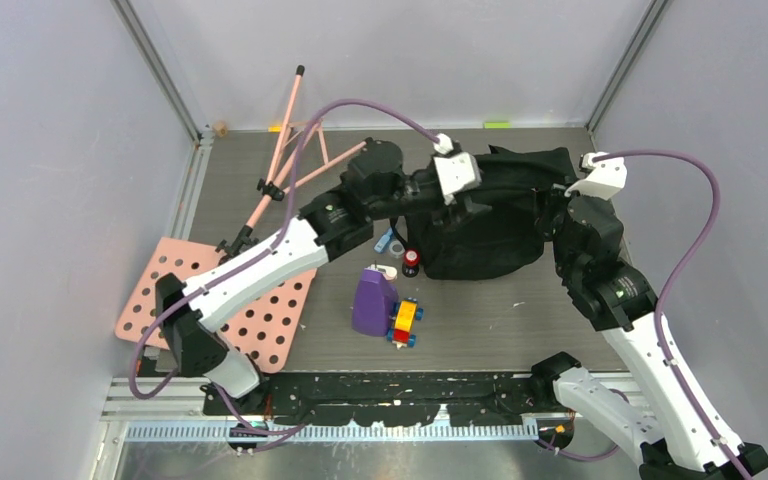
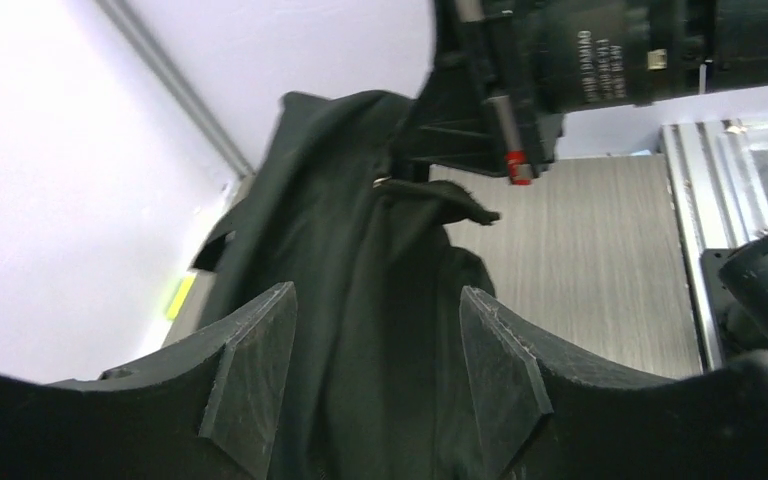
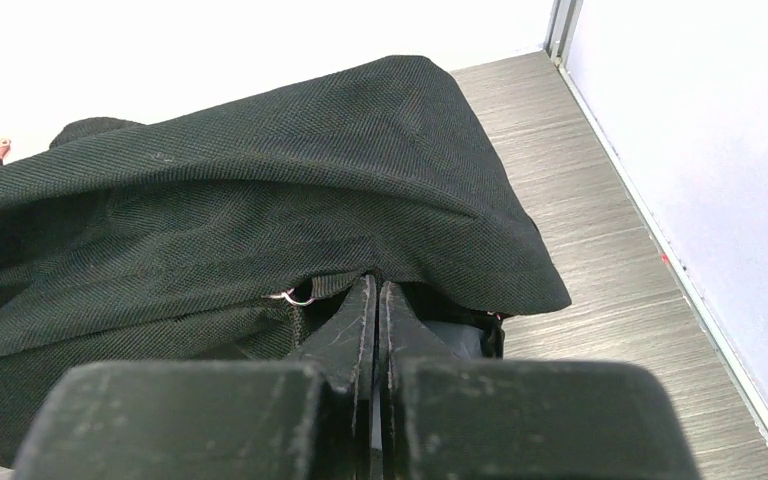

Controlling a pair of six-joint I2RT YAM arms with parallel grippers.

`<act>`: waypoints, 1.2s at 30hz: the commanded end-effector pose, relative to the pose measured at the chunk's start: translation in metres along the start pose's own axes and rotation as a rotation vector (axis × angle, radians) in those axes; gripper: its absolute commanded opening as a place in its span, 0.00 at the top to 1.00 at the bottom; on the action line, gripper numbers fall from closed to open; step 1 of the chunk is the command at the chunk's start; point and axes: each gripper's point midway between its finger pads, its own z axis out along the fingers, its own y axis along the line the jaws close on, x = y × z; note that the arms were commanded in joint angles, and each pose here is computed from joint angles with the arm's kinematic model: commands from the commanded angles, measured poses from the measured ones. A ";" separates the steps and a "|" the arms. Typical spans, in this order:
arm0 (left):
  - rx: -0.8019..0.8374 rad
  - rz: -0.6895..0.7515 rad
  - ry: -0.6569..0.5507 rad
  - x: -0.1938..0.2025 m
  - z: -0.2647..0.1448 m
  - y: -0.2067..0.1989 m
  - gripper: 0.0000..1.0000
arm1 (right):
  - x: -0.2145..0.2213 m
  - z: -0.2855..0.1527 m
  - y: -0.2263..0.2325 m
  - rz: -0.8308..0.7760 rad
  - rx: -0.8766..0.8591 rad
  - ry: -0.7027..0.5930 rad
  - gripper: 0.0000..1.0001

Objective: Pack the student bag
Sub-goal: Zip the student bag at the center of the board.

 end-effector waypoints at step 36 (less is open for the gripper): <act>-0.432 0.224 0.180 0.052 0.062 0.057 0.76 | 0.012 0.007 0.002 -0.007 -0.001 0.018 1.00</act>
